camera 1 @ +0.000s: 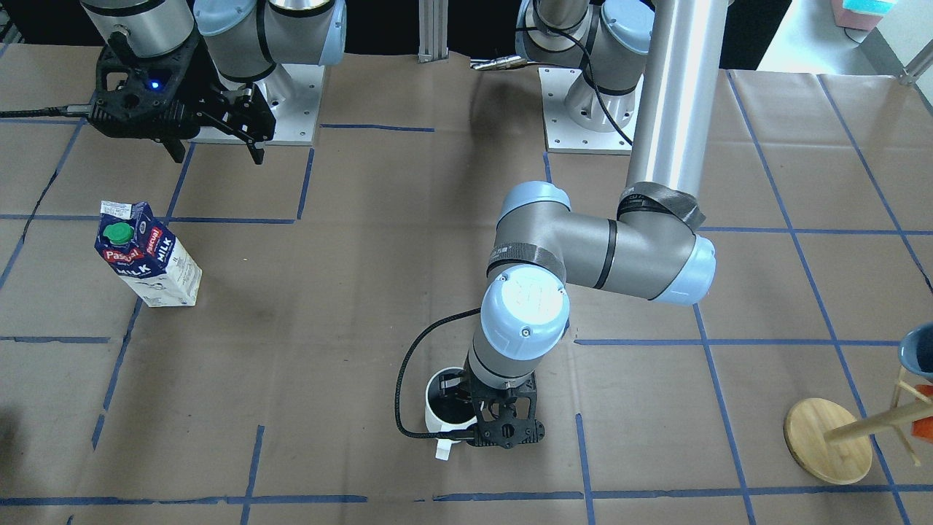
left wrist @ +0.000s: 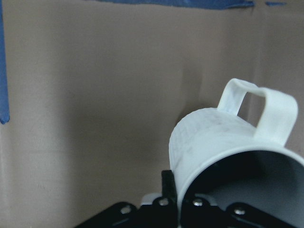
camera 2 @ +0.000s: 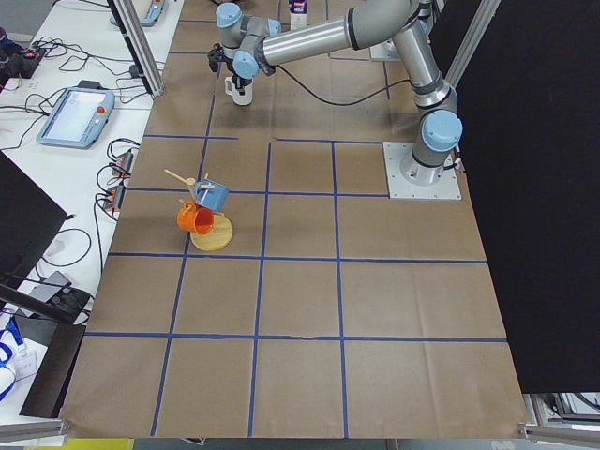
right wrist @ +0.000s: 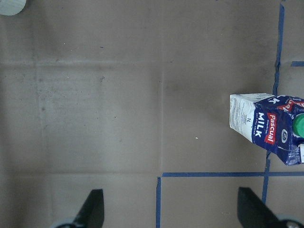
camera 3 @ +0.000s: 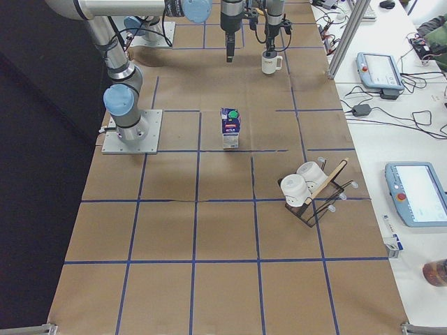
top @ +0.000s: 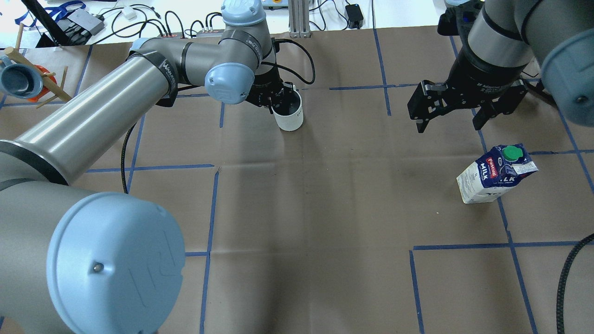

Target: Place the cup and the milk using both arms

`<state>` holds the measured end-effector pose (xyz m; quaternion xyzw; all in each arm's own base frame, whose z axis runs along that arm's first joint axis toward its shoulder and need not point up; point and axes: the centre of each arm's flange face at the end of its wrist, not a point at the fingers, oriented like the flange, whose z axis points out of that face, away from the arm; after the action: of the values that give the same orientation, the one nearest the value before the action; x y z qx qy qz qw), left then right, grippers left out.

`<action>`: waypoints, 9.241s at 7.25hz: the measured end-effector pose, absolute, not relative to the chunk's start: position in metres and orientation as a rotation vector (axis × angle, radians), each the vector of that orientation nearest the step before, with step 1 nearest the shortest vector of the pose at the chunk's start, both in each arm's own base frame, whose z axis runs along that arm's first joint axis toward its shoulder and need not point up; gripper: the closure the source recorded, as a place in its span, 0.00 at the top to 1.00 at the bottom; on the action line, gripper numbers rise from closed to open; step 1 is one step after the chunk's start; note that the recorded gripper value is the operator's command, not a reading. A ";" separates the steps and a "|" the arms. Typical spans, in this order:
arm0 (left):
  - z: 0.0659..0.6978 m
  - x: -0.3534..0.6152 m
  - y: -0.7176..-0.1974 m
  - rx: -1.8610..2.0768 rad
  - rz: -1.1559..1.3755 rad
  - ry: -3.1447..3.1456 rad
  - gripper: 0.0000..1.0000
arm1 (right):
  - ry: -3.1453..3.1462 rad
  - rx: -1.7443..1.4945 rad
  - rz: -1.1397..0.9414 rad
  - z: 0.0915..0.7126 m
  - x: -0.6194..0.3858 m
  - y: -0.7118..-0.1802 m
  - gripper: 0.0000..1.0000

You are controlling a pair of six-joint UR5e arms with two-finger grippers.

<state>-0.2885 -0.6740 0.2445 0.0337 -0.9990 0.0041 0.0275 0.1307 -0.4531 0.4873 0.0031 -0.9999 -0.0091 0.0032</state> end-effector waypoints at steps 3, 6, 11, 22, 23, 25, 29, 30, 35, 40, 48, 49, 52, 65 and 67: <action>0.233 -0.287 -0.679 0.105 0.000 -3.094 0.39 | -3.134 0.015 -0.034 0.486 0.130 -0.454 1.00; 0.238 -0.286 -0.679 0.105 0.010 -3.097 1.00 | -3.131 0.084 -0.038 0.484 0.124 -0.456 1.00; 0.367 -0.262 -0.622 0.082 -0.040 -3.119 1.00 | -3.130 0.118 -0.038 0.483 0.053 -0.447 1.00; 0.522 -0.142 -0.409 0.127 -0.163 -3.147 1.00 | -3.204 0.037 0.099 0.315 -0.066 -0.457 0.84; 0.523 -0.142 -0.407 0.124 -0.159 -3.145 1.00 | -3.202 0.036 0.094 0.310 -0.067 -0.458 0.65; 0.520 -0.143 -0.404 0.123 -0.166 -3.142 1.00 | -3.187 0.038 0.121 0.314 -0.068 -0.459 0.62; 0.489 -0.142 -0.384 0.111 -0.243 -3.141 1.00 | -3.160 0.067 0.196 0.338 -0.064 -0.467 0.59; 0.490 -0.141 -0.379 0.114 -0.235 -3.141 1.00 | -3.145 0.094 0.221 0.351 -0.058 -0.473 0.56; 0.499 -0.139 -0.377 0.111 -0.206 -3.140 1.00 | -3.140 0.105 0.189 0.438 0.005 -0.521 0.56; 0.510 -0.139 -0.383 0.112 -0.173 -3.146 1.00 | -3.180 -0.009 0.142 0.448 0.150 -0.614 0.57; 0.545 -0.139 -0.402 -0.033 0.067 -3.154 1.00 | -3.189 -0.252 0.066 0.329 0.307 -0.690 1.00; 0.551 -0.139 -0.400 -0.046 0.083 -3.153 1.00 | -3.191 -0.247 0.072 0.332 0.309 -0.691 1.00; 0.553 -0.139 -0.398 -0.055 0.078 -3.151 1.00 | -3.202 -0.177 0.079 0.346 0.301 -0.689 1.00; 0.553 -0.124 -0.397 0.028 0.032 -3.130 1.00 | -3.163 -0.121 0.001 0.484 0.130 -0.446 1.00; 0.553 -0.123 -0.398 0.032 0.032 -3.125 1.00 | -3.156 -0.104 0.005 0.484 0.132 -0.445 1.00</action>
<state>-0.1235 -0.3984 0.5530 0.0104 -0.9999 0.0102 0.0079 0.1323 -0.4451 0.4841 -0.0329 -0.9994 0.0015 -0.0080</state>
